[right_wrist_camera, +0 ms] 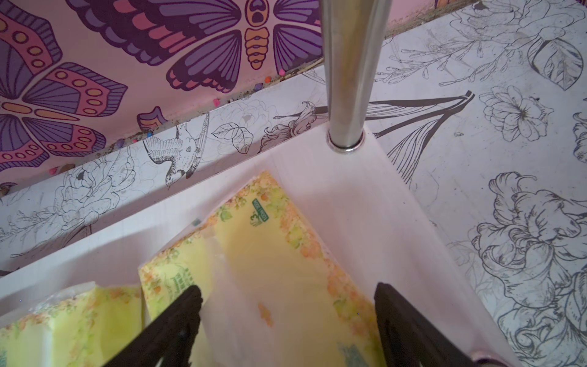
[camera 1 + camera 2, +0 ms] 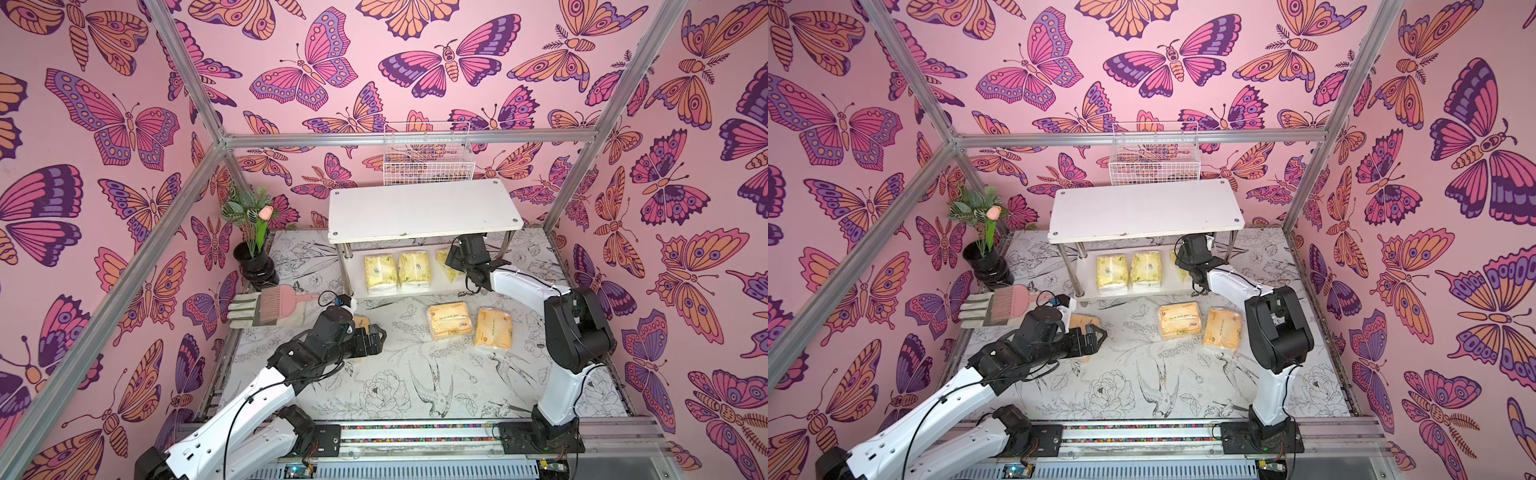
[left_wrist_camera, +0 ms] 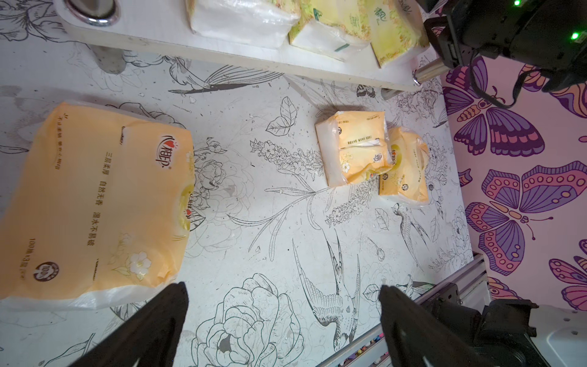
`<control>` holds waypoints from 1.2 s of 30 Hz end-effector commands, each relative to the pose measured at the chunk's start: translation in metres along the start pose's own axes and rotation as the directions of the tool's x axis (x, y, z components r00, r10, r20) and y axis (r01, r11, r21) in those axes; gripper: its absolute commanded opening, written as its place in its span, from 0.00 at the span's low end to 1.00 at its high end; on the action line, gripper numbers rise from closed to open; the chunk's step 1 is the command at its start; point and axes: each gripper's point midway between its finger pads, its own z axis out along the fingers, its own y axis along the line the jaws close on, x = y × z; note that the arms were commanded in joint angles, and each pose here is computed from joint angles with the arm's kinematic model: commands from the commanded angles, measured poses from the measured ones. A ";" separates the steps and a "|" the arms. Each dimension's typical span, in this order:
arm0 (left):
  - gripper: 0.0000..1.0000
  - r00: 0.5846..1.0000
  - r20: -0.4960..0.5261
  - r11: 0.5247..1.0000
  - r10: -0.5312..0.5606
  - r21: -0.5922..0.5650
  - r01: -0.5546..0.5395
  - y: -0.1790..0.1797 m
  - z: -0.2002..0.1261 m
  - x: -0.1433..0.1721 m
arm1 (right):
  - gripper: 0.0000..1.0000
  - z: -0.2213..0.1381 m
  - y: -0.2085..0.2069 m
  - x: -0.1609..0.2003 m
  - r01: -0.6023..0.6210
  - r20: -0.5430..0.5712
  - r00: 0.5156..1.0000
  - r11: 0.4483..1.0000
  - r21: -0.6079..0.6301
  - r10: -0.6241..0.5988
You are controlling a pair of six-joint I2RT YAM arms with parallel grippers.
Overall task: Place the tissue boxes on the shelf by color
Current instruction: Adjust the box of tissues on the shelf.
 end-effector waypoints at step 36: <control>1.00 1.000 -0.015 1.000 0.005 -0.018 -0.006 0.008 0.001 0.007 | 0.87 -0.027 0.008 0.036 -0.124 -0.089 0.989 0.988 -0.092 0.116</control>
